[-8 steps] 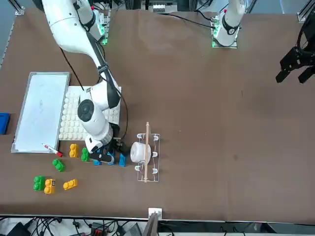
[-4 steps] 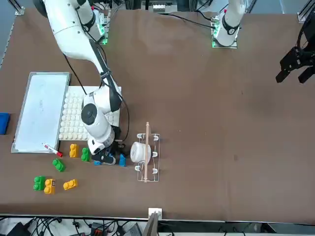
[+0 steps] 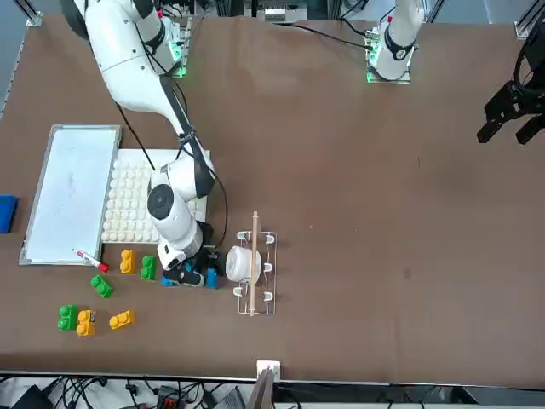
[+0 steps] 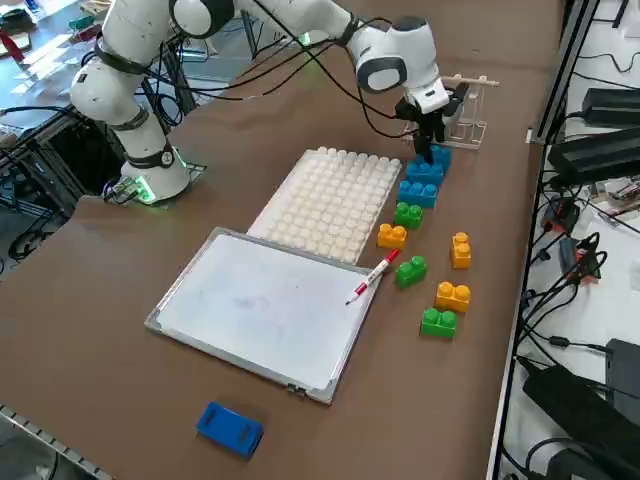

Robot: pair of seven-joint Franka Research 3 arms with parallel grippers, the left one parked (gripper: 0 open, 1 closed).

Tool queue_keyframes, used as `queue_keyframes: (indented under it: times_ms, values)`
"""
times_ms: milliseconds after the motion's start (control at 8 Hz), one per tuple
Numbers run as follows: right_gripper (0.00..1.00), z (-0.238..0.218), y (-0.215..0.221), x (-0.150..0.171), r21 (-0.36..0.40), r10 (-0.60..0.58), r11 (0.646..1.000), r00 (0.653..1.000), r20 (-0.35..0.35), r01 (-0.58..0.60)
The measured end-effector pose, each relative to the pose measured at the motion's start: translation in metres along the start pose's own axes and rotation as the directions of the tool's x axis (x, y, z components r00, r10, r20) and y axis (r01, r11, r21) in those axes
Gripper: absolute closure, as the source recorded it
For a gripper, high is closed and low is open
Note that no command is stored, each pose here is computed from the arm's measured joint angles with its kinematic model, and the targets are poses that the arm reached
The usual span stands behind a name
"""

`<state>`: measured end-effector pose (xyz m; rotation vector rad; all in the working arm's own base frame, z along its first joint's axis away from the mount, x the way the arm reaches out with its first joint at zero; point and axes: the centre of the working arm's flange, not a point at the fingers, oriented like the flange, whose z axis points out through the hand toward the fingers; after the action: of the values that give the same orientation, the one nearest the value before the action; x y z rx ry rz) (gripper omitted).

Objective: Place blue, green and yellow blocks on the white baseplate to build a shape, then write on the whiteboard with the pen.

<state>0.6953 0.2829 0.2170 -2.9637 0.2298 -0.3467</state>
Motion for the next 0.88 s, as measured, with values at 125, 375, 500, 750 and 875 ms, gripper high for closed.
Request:
queue_keyframes:
  times_ms: [125,375,500,750,875]
  values:
    - [0.00,0.002,0.001,0.001,-0.002,0.000,1.000,1.000,-0.002,0.000]
    - [0.02,0.009,0.003,-0.001,-0.007,0.001,1.000,1.000,0.003,-0.001]
    - [0.09,0.012,0.003,-0.002,-0.007,0.000,1.000,1.000,0.004,0.000]
    - [0.37,0.014,0.002,-0.003,-0.007,-0.003,1.000,1.000,0.003,0.003]
    - [0.57,0.013,0.002,-0.002,-0.006,-0.004,1.000,1.000,0.000,0.004]
